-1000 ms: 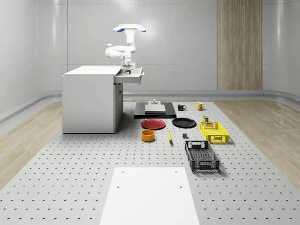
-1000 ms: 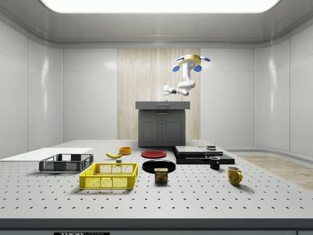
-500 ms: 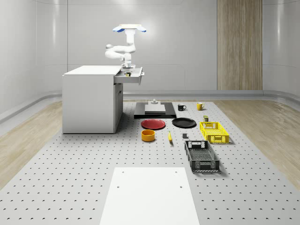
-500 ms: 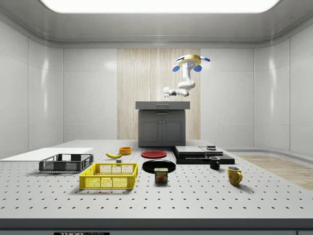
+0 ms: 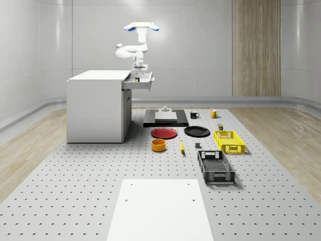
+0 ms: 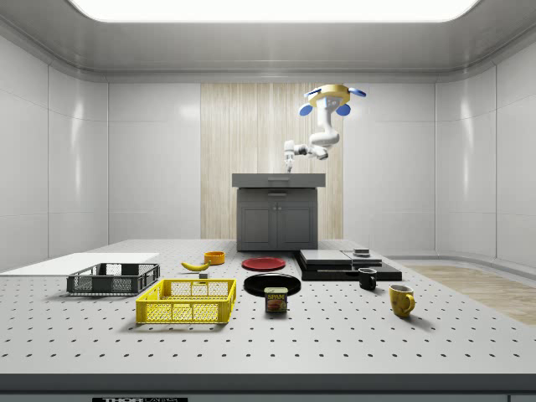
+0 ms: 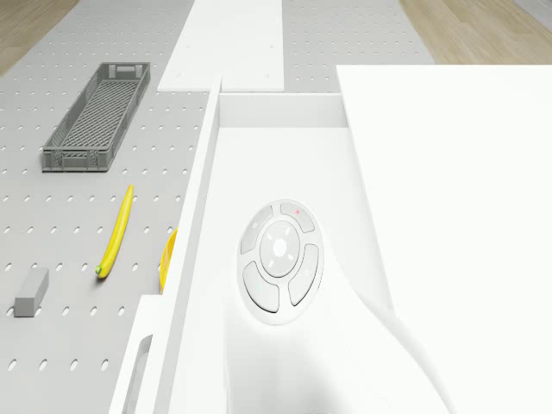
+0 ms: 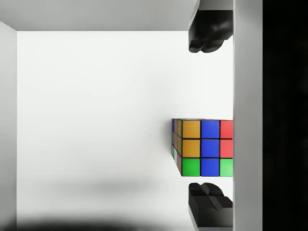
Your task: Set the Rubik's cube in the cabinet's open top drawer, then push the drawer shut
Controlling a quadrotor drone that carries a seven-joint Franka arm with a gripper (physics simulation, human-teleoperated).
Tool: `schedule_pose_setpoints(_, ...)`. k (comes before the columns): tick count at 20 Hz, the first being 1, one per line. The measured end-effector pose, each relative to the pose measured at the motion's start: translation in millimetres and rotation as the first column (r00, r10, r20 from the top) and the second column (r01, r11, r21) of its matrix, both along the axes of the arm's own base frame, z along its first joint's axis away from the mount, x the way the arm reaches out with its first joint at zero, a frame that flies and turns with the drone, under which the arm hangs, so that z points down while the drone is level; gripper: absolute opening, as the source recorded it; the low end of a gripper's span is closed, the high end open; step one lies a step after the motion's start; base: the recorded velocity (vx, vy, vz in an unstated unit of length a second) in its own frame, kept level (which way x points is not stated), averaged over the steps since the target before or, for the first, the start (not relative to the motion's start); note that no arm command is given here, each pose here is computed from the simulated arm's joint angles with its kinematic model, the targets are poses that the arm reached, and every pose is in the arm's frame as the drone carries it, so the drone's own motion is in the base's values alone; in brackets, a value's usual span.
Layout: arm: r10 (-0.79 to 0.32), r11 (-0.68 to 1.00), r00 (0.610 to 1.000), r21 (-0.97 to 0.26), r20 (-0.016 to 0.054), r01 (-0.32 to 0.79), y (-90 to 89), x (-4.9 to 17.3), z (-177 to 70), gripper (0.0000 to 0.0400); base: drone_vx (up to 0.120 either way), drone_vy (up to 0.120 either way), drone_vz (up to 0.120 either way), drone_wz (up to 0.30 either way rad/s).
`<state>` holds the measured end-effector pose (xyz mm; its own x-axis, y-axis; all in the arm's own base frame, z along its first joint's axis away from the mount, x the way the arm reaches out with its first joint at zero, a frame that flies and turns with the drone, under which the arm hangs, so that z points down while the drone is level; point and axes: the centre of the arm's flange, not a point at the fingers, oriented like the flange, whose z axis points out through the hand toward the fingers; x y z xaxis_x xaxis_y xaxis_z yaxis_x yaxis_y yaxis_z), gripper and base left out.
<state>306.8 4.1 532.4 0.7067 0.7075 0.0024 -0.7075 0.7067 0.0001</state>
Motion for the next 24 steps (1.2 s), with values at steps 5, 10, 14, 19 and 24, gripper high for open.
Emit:
schedule_pose_setpoints(5,0.000,1.000,1.000,0.000,-0.0001,0.000,0.0,0.0,-1.2,0.0400,-0.112,0.120,0.120,0.000)
schedule_pose_setpoints(10,0.000,1.000,1.000,0.000,-0.0001,0.000,0.0,0.0,-1.6,0.0400,0.000,0.120,0.008,0.000)
schedule_pose_setpoints(14,0.000,1.000,1.000,0.000,-0.0001,0.000,0.0,0.0,-1.7,0.0400,0.000,0.120,0.000,0.000)
schedule_pose_setpoints(19,0.000,1.000,1.000,0.000,-0.0001,0.000,0.0,0.0,-1.7,0.0400,0.000,0.120,0.000,0.000)
schedule_pose_setpoints(24,0.000,1.000,1.000,0.000,-0.0001,0.000,0.0,0.0,-1.7,0.0400,0.000,0.120,0.000,0.000)
